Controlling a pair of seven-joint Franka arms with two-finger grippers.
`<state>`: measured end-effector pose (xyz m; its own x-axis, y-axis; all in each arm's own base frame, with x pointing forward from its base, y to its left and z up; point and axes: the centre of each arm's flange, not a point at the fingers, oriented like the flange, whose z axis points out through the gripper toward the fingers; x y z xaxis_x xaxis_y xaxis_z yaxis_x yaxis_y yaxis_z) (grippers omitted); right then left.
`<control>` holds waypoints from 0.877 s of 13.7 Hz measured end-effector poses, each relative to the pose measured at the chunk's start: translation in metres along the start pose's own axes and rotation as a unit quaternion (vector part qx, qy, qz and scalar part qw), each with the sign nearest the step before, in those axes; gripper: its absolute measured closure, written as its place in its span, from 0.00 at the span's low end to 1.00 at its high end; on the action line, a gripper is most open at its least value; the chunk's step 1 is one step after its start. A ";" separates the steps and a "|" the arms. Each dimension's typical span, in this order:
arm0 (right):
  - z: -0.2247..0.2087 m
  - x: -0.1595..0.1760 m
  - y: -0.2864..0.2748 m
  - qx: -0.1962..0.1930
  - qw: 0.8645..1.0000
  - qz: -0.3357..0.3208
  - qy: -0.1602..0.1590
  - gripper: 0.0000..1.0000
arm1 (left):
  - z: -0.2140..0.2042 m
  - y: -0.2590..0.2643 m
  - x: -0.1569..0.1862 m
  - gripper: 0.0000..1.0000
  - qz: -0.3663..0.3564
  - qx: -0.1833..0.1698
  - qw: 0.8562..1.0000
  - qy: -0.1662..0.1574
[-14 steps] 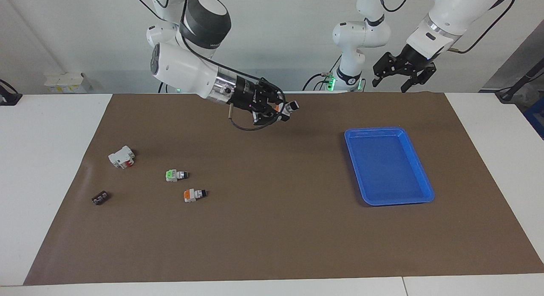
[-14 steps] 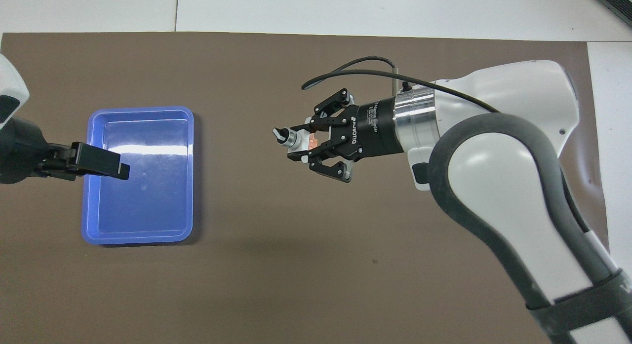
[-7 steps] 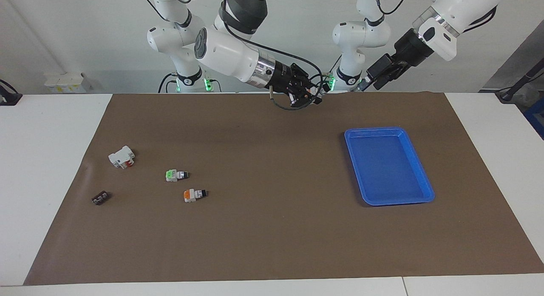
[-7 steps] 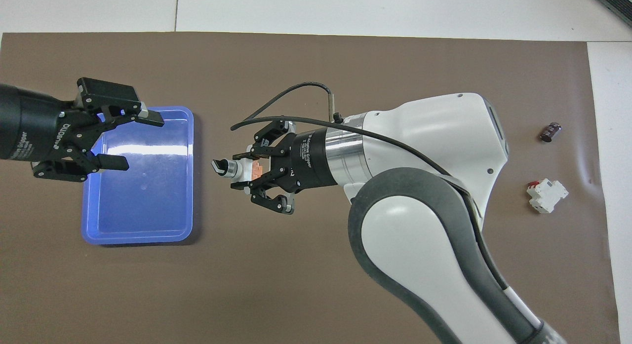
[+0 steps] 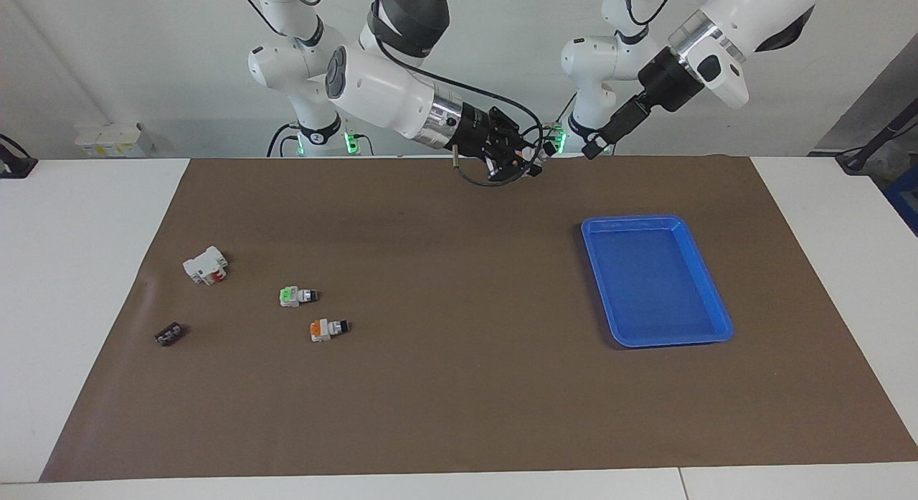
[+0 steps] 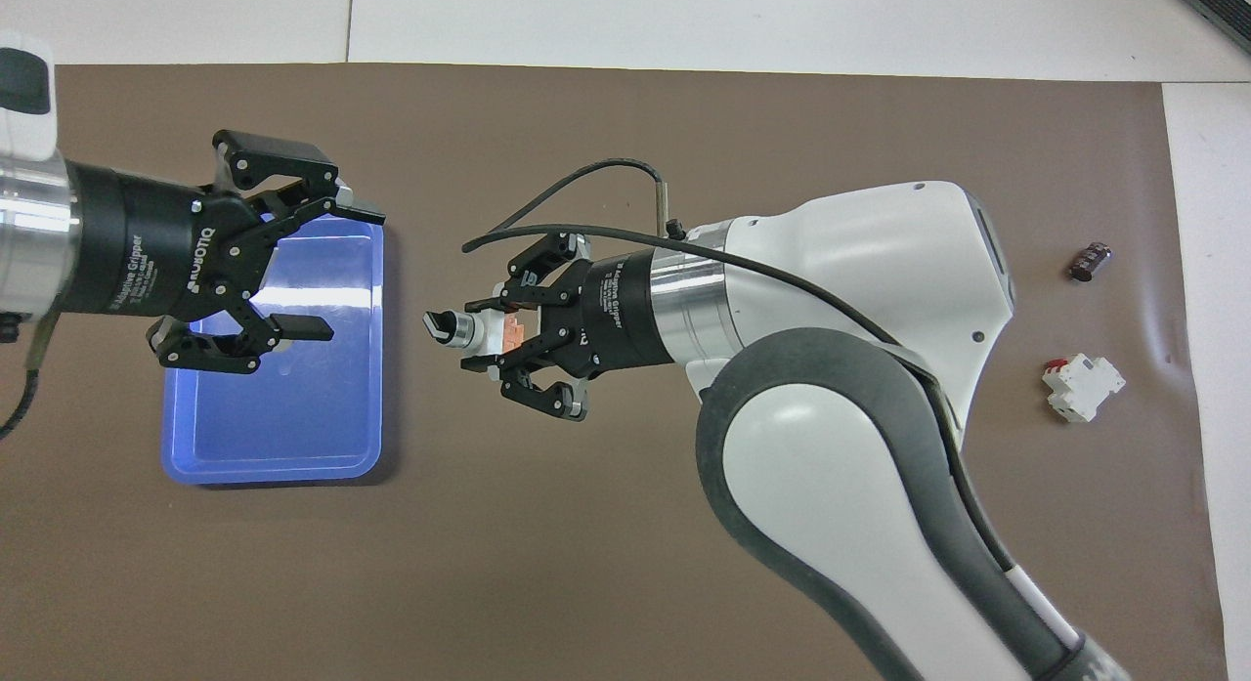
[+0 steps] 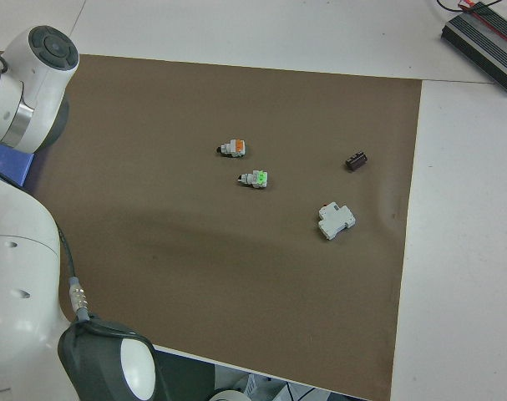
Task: Turn and place switch with both arms
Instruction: 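Reach the left gripper toward the switch held by the right gripper, then close the left gripper on the switch end beside the right gripper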
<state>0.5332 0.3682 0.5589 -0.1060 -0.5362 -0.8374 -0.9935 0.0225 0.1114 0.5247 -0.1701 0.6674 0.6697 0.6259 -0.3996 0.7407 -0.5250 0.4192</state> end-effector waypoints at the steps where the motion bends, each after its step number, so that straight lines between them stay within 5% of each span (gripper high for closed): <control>1: 0.000 0.000 0.000 0.000 1.000 0.000 0.000 0.59 | 0.006 0.001 -0.002 0.00 -0.005 0.000 1.000 0.000; 4: 0.000 0.000 0.000 0.000 1.000 0.000 0.000 0.59 | 0.015 0.002 -0.010 0.11 -0.004 0.005 1.000 -0.003; 9: 0.000 0.001 0.000 -0.001 1.000 0.000 0.001 0.59 | 0.026 0.004 -0.029 0.70 0.010 0.016 1.000 -0.011; 12: 0.001 0.001 0.000 -0.003 1.000 0.001 0.001 0.59 | 0.026 0.002 -0.033 0.73 0.012 0.023 1.000 -0.015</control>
<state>0.5326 0.3680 0.5575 -0.1079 -0.5380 -0.8360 -0.9931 0.0187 0.1162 0.5051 -0.2068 0.6602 0.6881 0.5958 -0.4142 0.7256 -0.5665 0.3905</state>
